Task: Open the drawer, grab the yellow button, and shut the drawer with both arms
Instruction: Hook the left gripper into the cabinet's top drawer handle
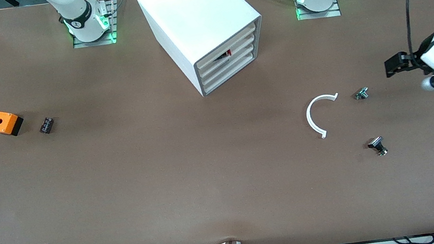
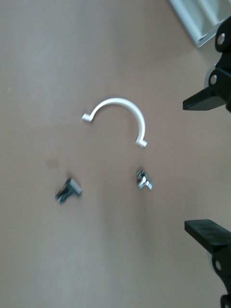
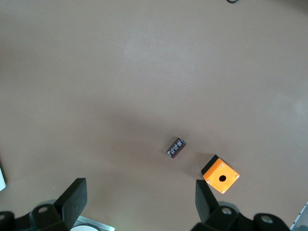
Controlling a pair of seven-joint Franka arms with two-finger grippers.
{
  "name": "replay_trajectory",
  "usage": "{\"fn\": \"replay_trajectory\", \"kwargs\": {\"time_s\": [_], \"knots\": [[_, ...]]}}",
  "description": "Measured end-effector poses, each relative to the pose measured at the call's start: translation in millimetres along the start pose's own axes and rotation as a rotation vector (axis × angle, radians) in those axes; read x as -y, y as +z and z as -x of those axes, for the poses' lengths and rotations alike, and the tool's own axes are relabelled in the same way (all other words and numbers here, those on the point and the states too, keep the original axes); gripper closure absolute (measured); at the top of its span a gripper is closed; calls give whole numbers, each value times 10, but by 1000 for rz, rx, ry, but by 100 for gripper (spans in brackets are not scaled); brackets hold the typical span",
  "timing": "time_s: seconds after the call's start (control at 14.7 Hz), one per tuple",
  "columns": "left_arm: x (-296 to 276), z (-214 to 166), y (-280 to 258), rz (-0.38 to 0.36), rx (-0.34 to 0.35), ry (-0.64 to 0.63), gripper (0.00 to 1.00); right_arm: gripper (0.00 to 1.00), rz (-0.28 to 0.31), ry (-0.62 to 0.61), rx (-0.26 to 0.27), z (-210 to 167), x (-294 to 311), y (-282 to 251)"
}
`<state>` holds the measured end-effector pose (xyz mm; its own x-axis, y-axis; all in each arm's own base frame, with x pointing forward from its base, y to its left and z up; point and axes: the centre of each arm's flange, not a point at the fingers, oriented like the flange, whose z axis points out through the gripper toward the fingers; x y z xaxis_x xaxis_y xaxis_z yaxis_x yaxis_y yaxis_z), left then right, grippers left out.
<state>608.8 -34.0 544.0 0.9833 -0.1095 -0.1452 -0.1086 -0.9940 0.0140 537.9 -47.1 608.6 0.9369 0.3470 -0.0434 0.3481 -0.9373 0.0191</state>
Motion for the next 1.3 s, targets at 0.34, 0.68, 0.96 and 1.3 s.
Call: {"fn": "replay_trajectory", "kwargs": {"time_s": [0.34, 0.68, 0.96, 1.3], "knots": [[-289, 37, 698, 219, 141, 35, 0, 0, -2, 20, 0, 48, -100, 5], [-775, 146, 1198, 387, 258, 68, 0, 0, 2, 20, -5, 7, -118, 41], [-1122, 293, 1699, 592, 378, 52, 0, 0, 2, 28, -3, -35, -179, 122], [-1543, 461, 2157, 702, 468, 160, 0, 0, -10, 38, -6, -40, -204, 146]]}}
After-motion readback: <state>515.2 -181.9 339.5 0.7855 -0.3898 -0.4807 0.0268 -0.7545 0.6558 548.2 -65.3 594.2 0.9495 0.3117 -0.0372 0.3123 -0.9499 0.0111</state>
